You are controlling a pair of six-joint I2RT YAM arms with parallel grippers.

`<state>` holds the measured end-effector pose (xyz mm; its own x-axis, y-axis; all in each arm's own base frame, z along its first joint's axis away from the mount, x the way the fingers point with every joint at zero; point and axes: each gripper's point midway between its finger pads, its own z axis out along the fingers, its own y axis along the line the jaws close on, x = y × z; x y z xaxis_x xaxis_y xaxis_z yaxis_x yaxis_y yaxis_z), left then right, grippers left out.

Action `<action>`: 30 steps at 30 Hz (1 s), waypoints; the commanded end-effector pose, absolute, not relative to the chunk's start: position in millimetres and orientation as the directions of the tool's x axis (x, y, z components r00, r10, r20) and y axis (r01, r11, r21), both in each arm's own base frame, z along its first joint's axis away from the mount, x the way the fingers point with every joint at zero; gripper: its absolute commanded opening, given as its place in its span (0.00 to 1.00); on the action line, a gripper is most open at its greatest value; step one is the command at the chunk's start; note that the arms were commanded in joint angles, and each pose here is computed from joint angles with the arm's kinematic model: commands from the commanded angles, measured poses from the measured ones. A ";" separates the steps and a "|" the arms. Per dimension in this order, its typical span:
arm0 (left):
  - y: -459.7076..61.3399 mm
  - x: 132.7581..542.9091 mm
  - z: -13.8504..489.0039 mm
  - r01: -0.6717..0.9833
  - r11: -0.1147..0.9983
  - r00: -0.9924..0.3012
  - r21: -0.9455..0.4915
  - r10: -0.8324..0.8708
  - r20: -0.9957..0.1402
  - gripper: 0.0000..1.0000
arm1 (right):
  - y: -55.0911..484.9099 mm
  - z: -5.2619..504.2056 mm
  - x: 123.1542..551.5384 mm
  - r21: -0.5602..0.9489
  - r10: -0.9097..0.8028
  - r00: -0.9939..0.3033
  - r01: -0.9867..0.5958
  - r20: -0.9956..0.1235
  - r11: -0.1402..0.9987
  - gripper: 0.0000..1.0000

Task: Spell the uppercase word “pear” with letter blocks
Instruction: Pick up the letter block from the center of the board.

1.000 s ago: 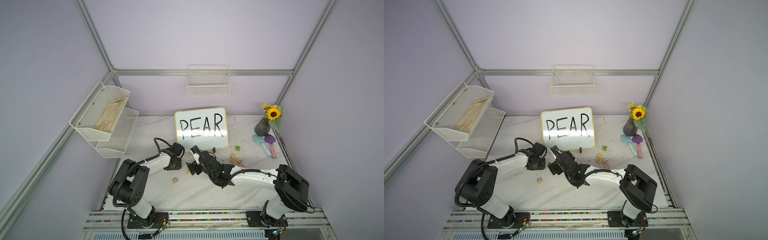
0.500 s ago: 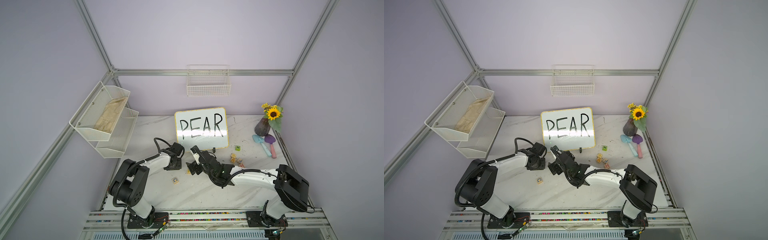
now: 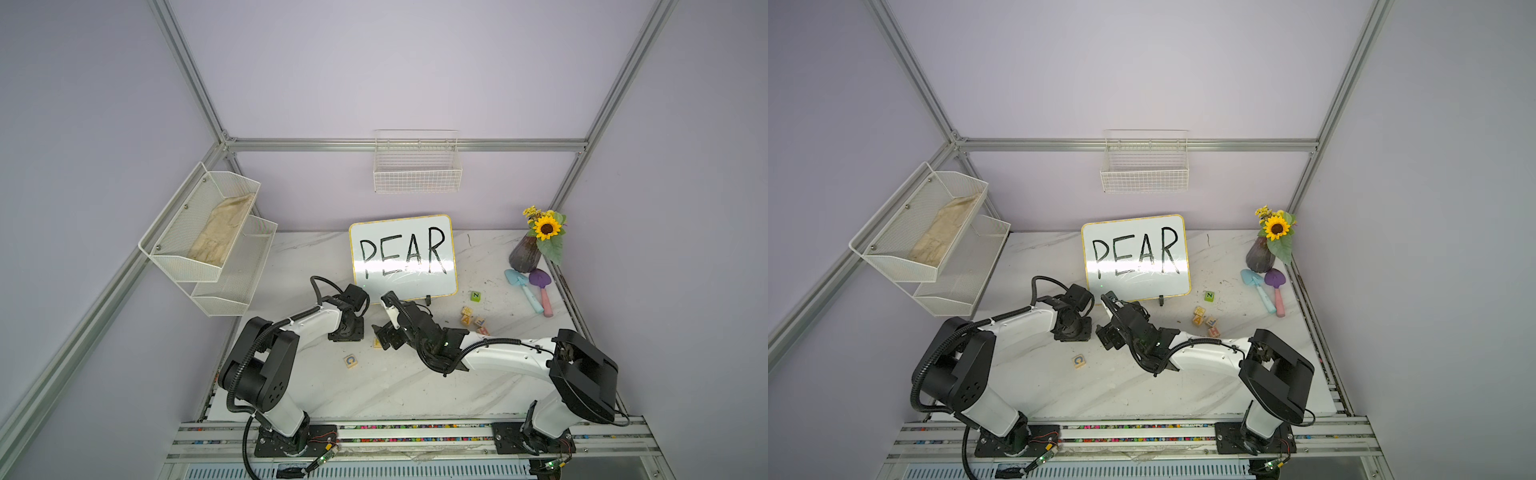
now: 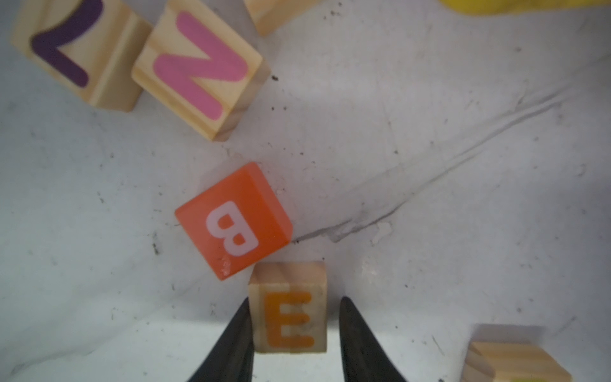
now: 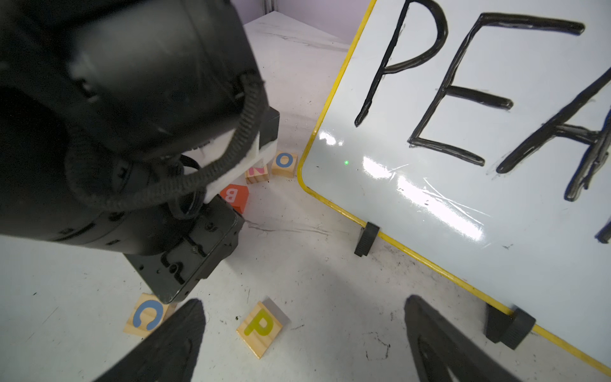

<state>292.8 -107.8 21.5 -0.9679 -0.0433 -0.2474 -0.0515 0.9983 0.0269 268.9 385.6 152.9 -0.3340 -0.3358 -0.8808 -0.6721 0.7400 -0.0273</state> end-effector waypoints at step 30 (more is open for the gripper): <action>-107.4 294.4 41.2 -0.080 0.995 -0.974 0.052 -0.067 -0.217 0.24 | 372.9 171.0 267.8 -0.022 -0.290 -0.312 -0.645 -0.905 0.763 0.96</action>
